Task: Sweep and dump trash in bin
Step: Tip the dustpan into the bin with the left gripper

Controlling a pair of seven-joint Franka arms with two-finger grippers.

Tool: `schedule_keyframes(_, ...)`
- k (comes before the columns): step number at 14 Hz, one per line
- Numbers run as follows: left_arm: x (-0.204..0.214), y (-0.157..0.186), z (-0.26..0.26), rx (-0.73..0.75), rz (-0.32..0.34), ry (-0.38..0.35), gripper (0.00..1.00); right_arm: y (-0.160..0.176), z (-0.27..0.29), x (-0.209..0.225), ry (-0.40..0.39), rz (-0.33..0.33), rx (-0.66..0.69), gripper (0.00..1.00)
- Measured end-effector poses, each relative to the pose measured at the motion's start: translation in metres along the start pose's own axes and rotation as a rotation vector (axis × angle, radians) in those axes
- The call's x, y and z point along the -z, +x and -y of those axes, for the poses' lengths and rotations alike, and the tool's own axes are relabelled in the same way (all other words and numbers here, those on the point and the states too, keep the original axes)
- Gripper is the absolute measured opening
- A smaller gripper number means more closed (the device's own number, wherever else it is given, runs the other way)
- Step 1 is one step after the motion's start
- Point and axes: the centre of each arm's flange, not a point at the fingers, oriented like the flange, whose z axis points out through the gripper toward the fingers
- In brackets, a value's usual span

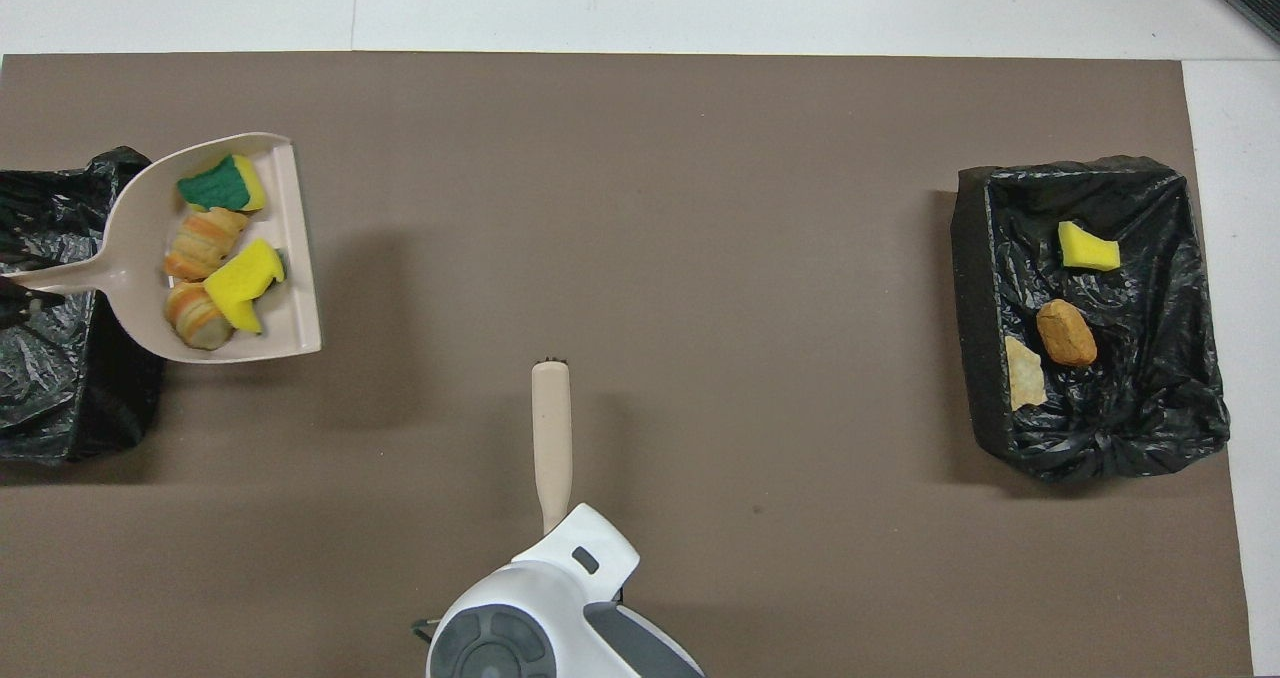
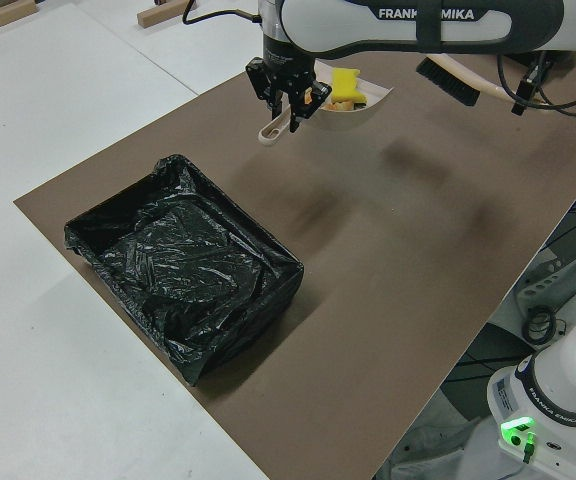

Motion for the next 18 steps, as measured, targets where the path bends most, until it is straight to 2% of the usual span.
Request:
schedule_keyframes(5, 0.019, -0.134, -0.019, 0.003, 0.114, 0.002, 0.31, -0.001, 0.01, -0.043, -0.019, 0.028, 0.001, 0.27)
schedule_keyframes(7, 0.038, -0.175, -0.017, -0.009, 0.197, 0.018, 0.31, -0.002, 0.007, -0.051, -0.029, 0.036, -0.001, 0.27)
schedule_keyframes(8, 0.045, -0.184, -0.011, -0.017, 0.251, 0.025, 0.31, -0.003, 0.005, -0.056, -0.03, 0.037, -0.002, 0.27)
schedule_keyframes(10, 0.051, -0.184, 0.01, -0.069, 0.377, 0.063, 0.31, -0.005, 0.001, -0.067, -0.021, 0.033, -0.022, 0.27)
schedule_keyframes(12, 0.045, -0.173, 0.024, -0.093, 0.496, 0.068, 0.31, -0.006, -0.002, -0.075, -0.002, 0.036, -0.049, 0.27)
schedule_keyframes(15, 0.03, -0.136, 0.045, -0.144, 0.712, 0.057, 0.31, -0.007, -0.005, -0.081, -0.001, 0.037, -0.051, 0.27)
schedule_keyframes(18, 0.025, -0.104, 0.053, -0.221, 0.867, 0.036, 0.31, -0.007, -0.006, -0.081, 0.0, 0.038, -0.033, 0.27)
